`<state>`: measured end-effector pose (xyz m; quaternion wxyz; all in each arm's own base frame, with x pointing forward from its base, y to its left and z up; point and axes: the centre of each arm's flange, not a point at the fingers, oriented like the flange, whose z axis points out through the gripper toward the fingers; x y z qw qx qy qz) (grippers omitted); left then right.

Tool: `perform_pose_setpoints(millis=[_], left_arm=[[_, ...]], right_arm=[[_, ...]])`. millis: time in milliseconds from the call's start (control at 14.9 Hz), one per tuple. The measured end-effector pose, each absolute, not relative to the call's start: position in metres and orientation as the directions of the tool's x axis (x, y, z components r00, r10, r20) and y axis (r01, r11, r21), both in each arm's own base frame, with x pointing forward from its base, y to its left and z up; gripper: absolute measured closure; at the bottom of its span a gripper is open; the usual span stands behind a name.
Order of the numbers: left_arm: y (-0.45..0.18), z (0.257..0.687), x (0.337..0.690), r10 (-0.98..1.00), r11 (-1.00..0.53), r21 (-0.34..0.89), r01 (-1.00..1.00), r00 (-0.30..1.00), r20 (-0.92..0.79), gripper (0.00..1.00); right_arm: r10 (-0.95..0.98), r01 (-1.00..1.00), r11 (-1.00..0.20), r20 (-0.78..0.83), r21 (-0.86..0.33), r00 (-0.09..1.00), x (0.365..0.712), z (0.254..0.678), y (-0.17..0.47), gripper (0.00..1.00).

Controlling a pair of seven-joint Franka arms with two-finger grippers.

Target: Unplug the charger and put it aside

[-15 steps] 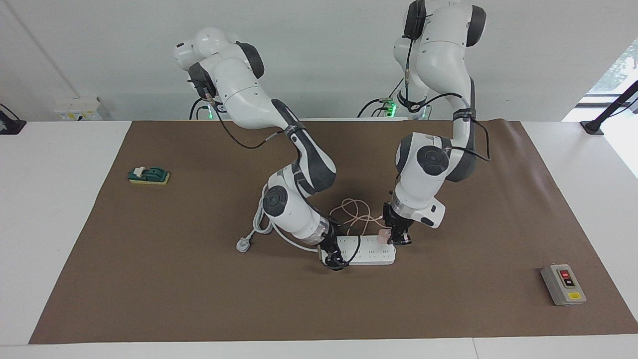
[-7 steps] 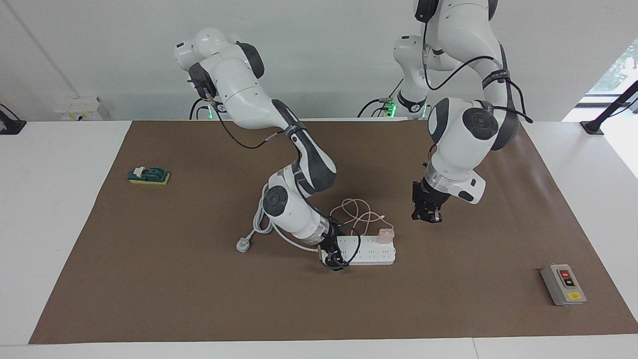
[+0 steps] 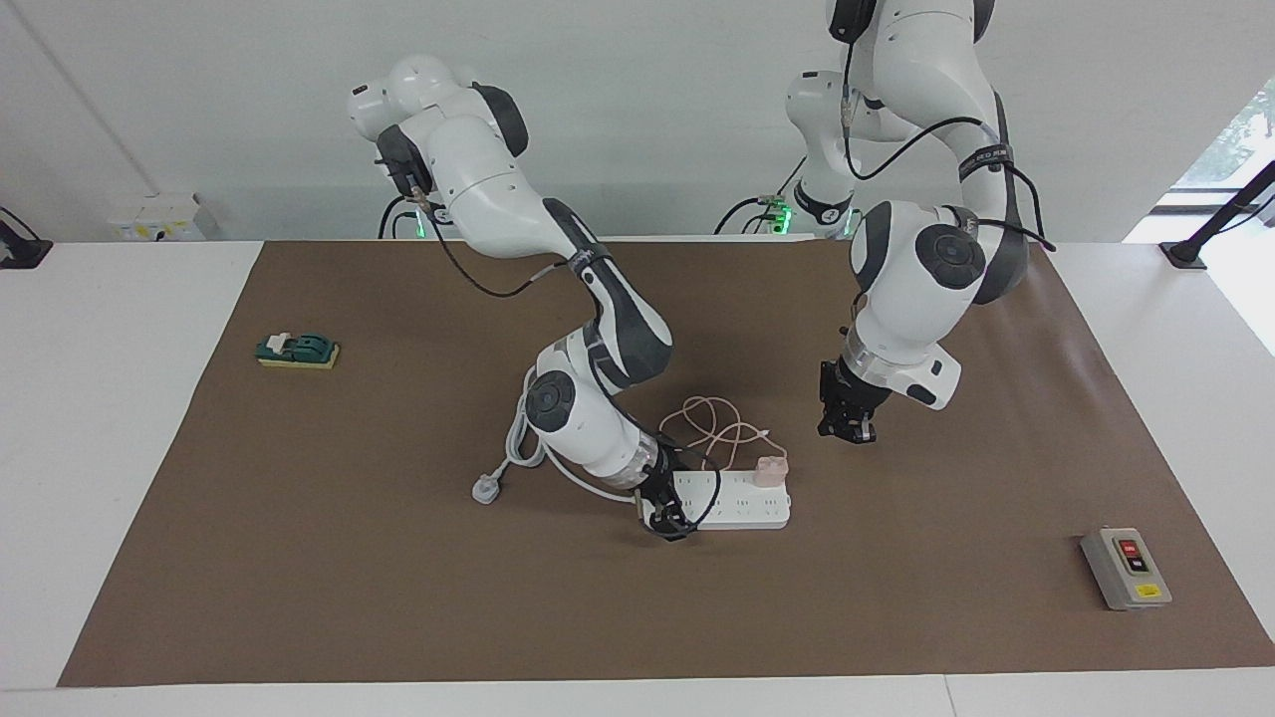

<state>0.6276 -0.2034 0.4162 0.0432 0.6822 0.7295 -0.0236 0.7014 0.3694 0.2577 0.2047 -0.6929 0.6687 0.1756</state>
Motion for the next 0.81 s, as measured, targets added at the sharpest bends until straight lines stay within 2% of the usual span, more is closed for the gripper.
perform_pose_setpoints(millis=[336,537,806], left_arm=[[-0.207,0.395,0.625,0.992,0.066,0.084,0.994,-0.056,-0.112,0.99],[-0.214,0.385,0.622,0.992,0.059,0.12,0.991,-0.045,-0.122,0.71],[-0.23,0.379,0.618,0.99,0.047,0.164,0.985,-0.025,-0.136,0.27]], right_arm=[[-0.855,-0.999,-0.022,-0.517,-0.049,0.044,0.701,0.258,0.369,0.01],[-0.855,-0.999,-0.022,-0.517,-0.049,0.044,0.701,0.258,0.369,0.01],[-0.855,-0.999,-0.021,-0.517,-0.05,0.044,0.701,0.258,0.369,0.01]])
